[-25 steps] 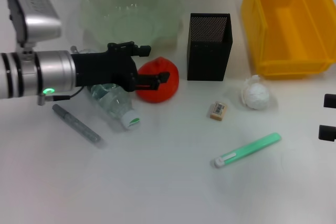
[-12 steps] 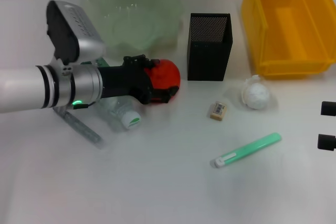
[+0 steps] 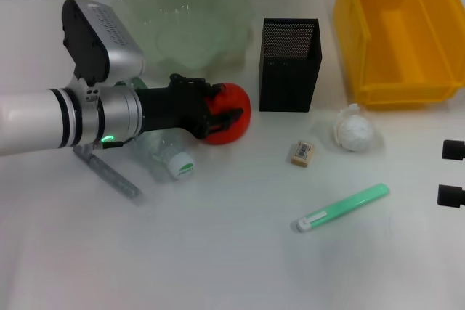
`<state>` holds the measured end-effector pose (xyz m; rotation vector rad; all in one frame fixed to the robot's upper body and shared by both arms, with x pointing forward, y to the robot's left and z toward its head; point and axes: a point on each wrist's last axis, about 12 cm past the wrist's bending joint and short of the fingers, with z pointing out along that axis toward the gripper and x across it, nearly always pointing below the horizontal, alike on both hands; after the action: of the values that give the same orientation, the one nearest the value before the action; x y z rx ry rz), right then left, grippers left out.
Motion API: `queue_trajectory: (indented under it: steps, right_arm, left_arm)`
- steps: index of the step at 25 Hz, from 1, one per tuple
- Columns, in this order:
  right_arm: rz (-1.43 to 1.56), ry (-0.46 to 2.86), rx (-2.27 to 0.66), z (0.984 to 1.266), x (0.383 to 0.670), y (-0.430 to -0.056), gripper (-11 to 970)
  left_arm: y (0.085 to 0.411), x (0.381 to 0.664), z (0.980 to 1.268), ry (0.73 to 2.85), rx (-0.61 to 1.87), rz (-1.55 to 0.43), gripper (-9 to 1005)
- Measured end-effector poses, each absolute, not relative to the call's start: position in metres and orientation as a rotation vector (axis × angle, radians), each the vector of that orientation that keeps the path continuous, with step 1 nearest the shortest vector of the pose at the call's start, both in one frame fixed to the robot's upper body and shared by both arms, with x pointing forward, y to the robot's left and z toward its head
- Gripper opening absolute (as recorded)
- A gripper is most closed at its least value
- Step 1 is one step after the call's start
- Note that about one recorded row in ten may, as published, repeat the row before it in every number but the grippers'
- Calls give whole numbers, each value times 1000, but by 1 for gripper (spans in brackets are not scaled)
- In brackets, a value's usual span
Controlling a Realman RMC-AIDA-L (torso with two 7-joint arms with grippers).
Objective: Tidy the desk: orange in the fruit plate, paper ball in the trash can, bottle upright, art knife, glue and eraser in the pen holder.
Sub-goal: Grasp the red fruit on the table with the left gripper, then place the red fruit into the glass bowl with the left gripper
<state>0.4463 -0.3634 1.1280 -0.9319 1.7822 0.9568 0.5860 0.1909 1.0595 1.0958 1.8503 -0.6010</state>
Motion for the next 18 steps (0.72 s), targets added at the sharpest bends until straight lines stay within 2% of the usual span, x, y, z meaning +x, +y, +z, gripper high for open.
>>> queue_trajectory:
  steps: [10, 13, 14, 18]
  right_arm:
    - [954, 1780, -934, 1129, 450, -362, 743]
    - [952, 1781, -930, 1129, 450, -362, 742]
    - [951, 1782, -929, 1129, 450, -363, 742]
    - [948, 1783, -925, 1129, 450, -363, 742]
  left_arm:
    - [198, 586, 1063, 1848, 1038, -632, 327]
    - [206, 585, 1077, 1792, 974, -717, 241]
    - [213, 586, 1089, 1757, 920, -753, 213]
    - [222, 590, 1110, 1710, 860, -757, 175]
